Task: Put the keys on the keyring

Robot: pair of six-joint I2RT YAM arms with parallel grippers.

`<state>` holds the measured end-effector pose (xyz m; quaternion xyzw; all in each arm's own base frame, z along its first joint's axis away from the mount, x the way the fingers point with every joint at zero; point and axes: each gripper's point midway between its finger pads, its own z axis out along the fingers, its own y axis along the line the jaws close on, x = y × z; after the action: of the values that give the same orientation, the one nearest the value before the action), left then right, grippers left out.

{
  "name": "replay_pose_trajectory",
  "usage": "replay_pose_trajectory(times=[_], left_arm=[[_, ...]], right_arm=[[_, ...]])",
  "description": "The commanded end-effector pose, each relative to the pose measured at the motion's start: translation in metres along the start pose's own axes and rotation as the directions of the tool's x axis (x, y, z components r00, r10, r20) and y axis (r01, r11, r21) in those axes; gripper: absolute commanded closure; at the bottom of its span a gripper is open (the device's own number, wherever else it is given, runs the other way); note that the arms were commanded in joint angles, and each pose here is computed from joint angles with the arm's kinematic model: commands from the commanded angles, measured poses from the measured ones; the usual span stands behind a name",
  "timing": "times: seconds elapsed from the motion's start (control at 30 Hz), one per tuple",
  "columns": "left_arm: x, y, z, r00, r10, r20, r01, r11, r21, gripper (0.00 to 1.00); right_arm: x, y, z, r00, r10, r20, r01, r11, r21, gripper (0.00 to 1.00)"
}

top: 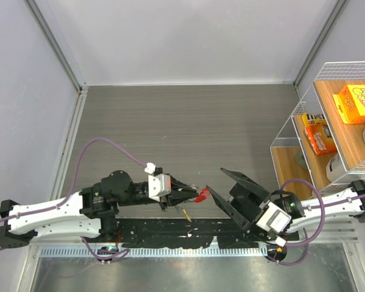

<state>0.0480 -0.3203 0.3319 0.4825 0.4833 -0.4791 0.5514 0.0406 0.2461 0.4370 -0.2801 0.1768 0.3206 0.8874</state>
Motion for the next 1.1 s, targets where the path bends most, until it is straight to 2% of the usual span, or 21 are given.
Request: replay_pose_trajectory(times=[0.0, 0.2, 0.3, 0.37, 0.4, 0.5, 0.57, 0.6, 0.63, 0.67, 0.7, 0.73, 0.77, 0.83, 1.07], left_arm=[[-0.020, 0.008, -0.008, 0.997, 0.043, 0.067, -0.040, 0.998, -0.044, 1.00], [-0.017, 0.024, -0.021, 0.998, 0.056, 0.026, -0.051, 0.988, -0.144, 1.00], [-0.010, 0.040, -0.032, 0.998, 0.057, -0.030, -0.063, 0.971, -0.233, 1.00], [-0.006, 0.047, -0.038, 0.997, 0.054, -0.049, -0.065, 0.960, -0.274, 1.00], [-0.005, 0.050, -0.042, 0.997, 0.052, -0.058, -0.067, 0.953, -0.296, 1.00], [-0.002, 0.060, -0.053, 0.996, 0.043, -0.081, -0.069, 0.930, -0.361, 1.00], [-0.001, 0.068, -0.060, 0.995, 0.038, -0.091, -0.072, 0.911, -0.406, 1.00], [0.000, 0.073, -0.064, 0.995, 0.036, -0.097, -0.075, 0.898, -0.433, 1.00], [0.001, 0.077, -0.068, 0.994, 0.034, -0.107, -0.080, 0.883, -0.462, 1.00], [0.003, 0.082, -0.071, 0.992, 0.032, -0.120, -0.087, 0.867, -0.490, 1.00], [0.004, 0.086, -0.074, 0.991, 0.032, -0.130, -0.095, 0.855, -0.510, 1.00], [0.005, 0.089, -0.075, 0.990, 0.031, -0.139, -0.100, 0.845, -0.525, 1.00], [0.006, 0.092, -0.076, 0.989, 0.028, -0.148, -0.104, 0.834, -0.542, 1.00], [0.008, 0.097, -0.077, 0.986, 0.019, -0.168, -0.112, 0.816, -0.567, 1.00], [0.021, 0.103, -0.070, 0.975, -0.019, -0.220, -0.117, 0.800, -0.589, 1.00]], right_arm=[[-0.018, -0.022, -0.007, 0.991, 0.122, 0.054, -0.127, 0.988, 0.090, 0.41], [0.002, -0.023, -0.018, 0.969, 0.232, -0.083, -0.222, 0.969, 0.110, 0.40], [0.027, -0.019, -0.028, 0.925, 0.302, -0.231, -0.274, 0.951, 0.146, 0.40], [0.041, -0.023, -0.037, 0.889, 0.331, -0.316, -0.277, 0.939, 0.205, 0.38], [0.049, -0.034, -0.043, 0.865, 0.354, -0.356, -0.263, 0.923, 0.280, 0.36], [0.071, -0.043, -0.062, 0.827, 0.322, -0.461, -0.159, 0.920, 0.357, 0.35], [0.085, -0.057, -0.079, 0.789, 0.289, -0.541, -0.037, 0.903, 0.428, 0.32], [0.092, -0.066, -0.092, 0.756, 0.227, -0.614, 0.074, 0.902, 0.426, 0.32], [0.094, -0.070, -0.094, 0.750, 0.240, -0.617, 0.106, 0.876, 0.470, 0.29], [0.096, -0.078, -0.104, 0.704, 0.159, -0.692, 0.222, 0.876, 0.428, 0.28], [0.097, -0.080, -0.103, 0.701, 0.175, -0.691, 0.244, 0.852, 0.464, 0.26], [0.099, -0.085, -0.111, 0.630, 0.078, -0.773, 0.362, 0.851, 0.381, 0.25], [0.099, -0.087, -0.109, 0.626, 0.091, -0.775, 0.388, 0.826, 0.410, 0.23], [0.105, -0.089, -0.108, 0.539, 0.034, -0.842, 0.481, 0.808, 0.341, 0.21], [0.124, -0.088, -0.103, 0.459, 0.063, -0.886, 0.557, 0.757, 0.343, 0.18]])
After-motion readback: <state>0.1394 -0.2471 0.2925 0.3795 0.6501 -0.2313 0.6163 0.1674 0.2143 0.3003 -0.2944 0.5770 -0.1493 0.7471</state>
